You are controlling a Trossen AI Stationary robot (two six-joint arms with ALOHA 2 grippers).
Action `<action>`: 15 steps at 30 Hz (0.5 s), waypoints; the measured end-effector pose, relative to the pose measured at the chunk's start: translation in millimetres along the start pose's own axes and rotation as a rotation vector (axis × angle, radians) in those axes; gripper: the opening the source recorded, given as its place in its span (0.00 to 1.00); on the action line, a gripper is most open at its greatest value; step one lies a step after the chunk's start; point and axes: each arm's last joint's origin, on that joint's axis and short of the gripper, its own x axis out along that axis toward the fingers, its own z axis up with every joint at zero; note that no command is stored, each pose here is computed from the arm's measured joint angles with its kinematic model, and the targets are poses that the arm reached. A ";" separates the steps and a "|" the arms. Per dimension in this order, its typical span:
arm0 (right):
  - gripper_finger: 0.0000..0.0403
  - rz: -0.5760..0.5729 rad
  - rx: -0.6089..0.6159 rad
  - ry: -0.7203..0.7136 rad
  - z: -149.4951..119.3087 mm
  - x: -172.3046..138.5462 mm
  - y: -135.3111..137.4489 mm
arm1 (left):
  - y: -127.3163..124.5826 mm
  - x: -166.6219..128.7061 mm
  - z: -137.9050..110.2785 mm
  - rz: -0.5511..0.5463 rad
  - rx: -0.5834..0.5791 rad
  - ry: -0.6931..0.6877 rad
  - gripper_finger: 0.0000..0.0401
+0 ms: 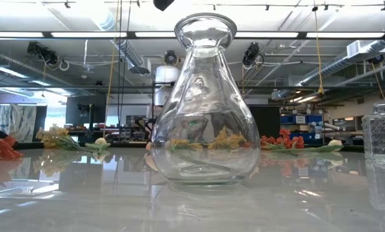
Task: Sort flowers into vase by color
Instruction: Put the bottom right pink flowers into the bottom right transparent vase
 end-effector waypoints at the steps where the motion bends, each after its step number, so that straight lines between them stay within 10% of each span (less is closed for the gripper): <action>1: 0.03 0.007 -0.030 0.002 -0.8 -2.5 0.9 | -0.9 -0.3 -0.9 -0.001 0.002 0.004 0.47; 15: 0.03 0.013 -0.112 0.120 -17.5 -28.5 0.1 | -3.4 -2.5 -13.5 0.034 -0.012 0.092 0.47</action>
